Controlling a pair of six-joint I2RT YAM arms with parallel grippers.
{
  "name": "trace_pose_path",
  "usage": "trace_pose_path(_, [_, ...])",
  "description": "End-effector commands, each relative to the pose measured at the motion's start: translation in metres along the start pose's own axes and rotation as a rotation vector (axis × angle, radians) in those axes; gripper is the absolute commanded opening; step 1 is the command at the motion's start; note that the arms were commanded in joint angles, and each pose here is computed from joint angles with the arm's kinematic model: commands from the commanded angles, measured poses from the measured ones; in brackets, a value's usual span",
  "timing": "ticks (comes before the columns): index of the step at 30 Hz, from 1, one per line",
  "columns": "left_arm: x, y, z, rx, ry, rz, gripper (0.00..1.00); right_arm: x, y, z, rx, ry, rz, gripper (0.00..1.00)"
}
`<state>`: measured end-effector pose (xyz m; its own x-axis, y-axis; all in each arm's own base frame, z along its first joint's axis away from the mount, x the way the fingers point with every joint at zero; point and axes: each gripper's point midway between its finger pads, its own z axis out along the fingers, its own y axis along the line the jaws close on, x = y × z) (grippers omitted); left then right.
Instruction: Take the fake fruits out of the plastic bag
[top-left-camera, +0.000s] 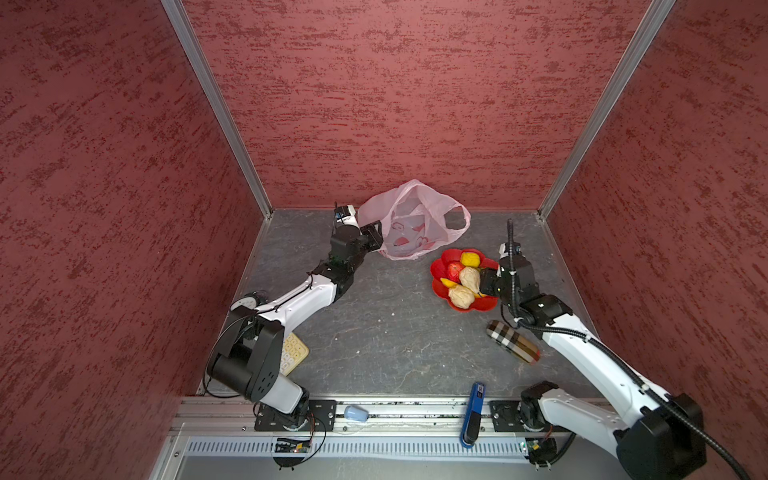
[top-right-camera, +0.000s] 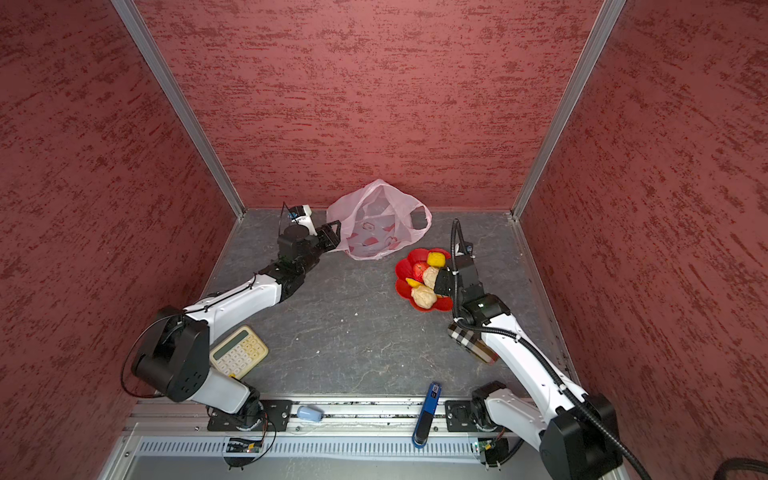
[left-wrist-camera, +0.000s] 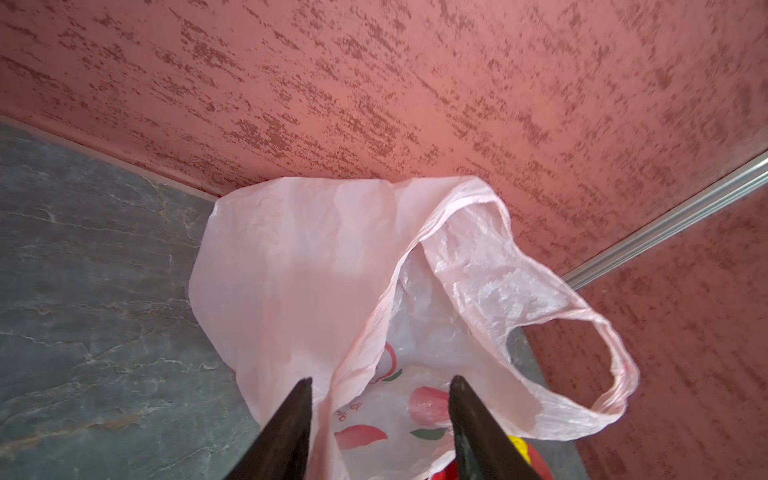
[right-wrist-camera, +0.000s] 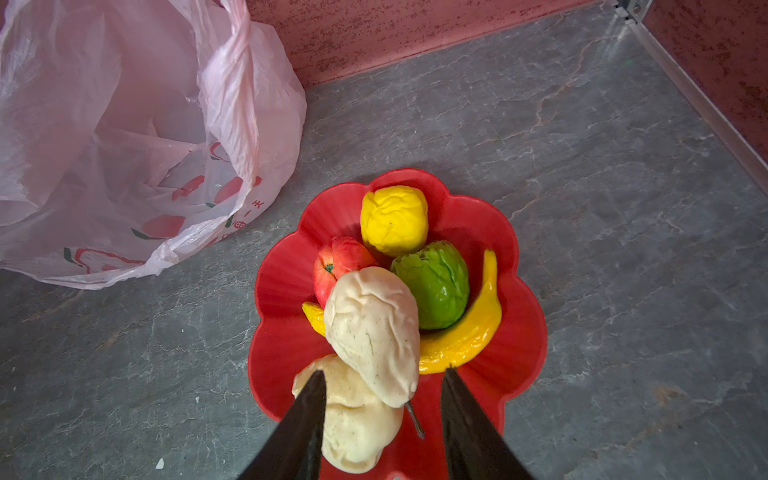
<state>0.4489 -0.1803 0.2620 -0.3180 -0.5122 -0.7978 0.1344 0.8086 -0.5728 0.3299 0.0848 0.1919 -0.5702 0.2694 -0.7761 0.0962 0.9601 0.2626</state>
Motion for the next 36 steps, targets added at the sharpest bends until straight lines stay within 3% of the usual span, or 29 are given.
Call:
trace_pose_path(1, [-0.024,-0.005,-0.019,-0.014,-0.039,0.036,0.65,-0.016,0.006,-0.007,-0.038,-0.054,0.02,0.48])
trace_pose_path(7, [-0.057,-0.011,-0.066,-0.043,-0.076,0.087,0.94,-0.02,0.006,-0.008,-0.04,-0.073,0.013,0.56])
trace_pose_path(10, [-0.068,-0.004,-0.094,-0.077,-0.081,0.095,1.0,-0.024,0.005,-0.007,-0.034,-0.082,0.011,0.65])
trace_pose_path(11, [-0.071,-0.001,-0.103,-0.09,-0.081,0.095,1.0,-0.025,0.004,-0.006,-0.029,-0.084,0.009,0.69])
trace_pose_path(14, [-0.077,0.018,-0.135,-0.155,-0.082,0.082,1.0,-0.031,0.002,-0.006,-0.017,-0.092,0.012,0.98])
trace_pose_path(24, [-0.048,0.095,-0.218,-0.359,-0.059,0.005,0.99,-0.044,-0.025,-0.018,0.084,-0.101,0.005,0.99])
trace_pose_path(31, [-0.025,0.138,-0.23,-0.489,-0.043,-0.029,0.99,-0.058,-0.068,-0.012,0.119,-0.21,0.123,0.99])
trace_pose_path(36, [-0.016,0.165,-0.215,-0.549,-0.033,-0.012,0.99,-0.069,-0.118,-0.001,0.223,-0.322,0.2,0.99])
